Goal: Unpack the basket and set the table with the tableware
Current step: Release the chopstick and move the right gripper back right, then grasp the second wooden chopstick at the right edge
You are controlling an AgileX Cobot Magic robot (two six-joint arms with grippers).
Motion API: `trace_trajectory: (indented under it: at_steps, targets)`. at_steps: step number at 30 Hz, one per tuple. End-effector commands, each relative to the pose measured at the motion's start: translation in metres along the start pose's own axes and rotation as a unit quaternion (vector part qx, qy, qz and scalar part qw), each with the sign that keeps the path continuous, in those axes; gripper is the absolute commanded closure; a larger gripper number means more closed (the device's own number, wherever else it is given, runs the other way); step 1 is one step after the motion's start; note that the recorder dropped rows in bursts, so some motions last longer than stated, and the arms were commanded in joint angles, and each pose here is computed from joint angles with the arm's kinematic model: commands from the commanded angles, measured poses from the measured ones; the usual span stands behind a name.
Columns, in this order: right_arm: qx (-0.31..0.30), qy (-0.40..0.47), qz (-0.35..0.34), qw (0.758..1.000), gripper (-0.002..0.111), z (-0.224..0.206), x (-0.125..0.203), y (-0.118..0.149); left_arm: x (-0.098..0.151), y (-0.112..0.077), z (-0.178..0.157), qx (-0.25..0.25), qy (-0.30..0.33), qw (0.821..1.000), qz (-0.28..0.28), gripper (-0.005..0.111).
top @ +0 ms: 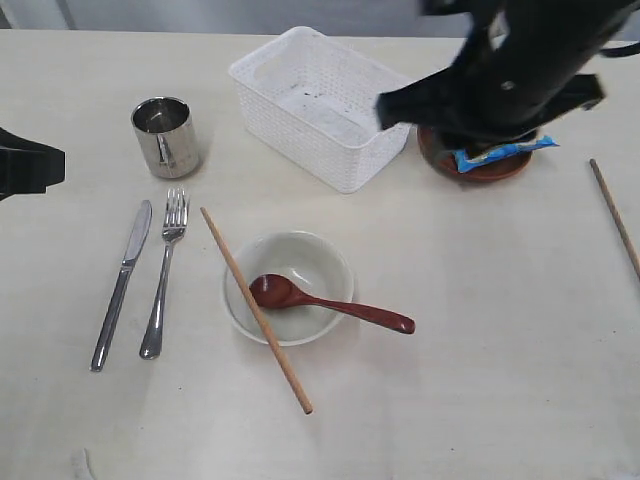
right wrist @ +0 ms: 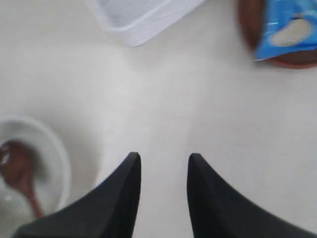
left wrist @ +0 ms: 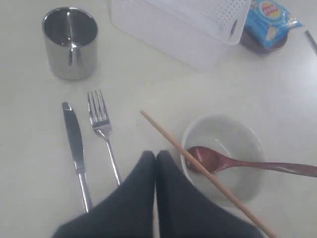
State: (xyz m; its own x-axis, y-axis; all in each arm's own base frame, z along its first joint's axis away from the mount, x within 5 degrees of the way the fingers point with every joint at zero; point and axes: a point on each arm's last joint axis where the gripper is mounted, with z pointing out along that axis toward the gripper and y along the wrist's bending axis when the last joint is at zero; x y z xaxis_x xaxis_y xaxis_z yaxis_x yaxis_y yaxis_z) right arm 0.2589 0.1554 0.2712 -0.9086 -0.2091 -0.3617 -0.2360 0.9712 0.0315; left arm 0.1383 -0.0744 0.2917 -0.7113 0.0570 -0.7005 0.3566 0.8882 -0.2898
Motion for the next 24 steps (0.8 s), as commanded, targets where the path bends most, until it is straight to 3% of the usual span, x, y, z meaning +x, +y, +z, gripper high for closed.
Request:
trace_trajectory:
  at_steps: [1, 5, 10, 24]
  targets:
    - [0.083, 0.003, 0.072, 0.994, 0.077, -0.001, 0.006, -0.073, 0.002, -0.001, 0.0, 0.003, 0.001, 1.0, 0.0, 0.107]
    - [0.116, 0.028, 0.117, 0.986, 0.077, 0.022, 0.026, -0.125, 0.002, -0.001, 0.0, 0.003, 0.0, 1.0, -0.001, 0.107]
    - [0.127, 0.041, 0.161, 0.978, 0.077, 0.049, 0.035, -0.16, 0.002, -0.001, 0.0, 0.003, 0.001, 1.0, 0.0, 0.107]
    - [0.131, 0.135, 0.192, 0.963, 0.077, 0.12, 0.053, -0.212, 0.002, -0.001, 0.0, 0.003, 0.001, 1.0, 0.0, 0.107]
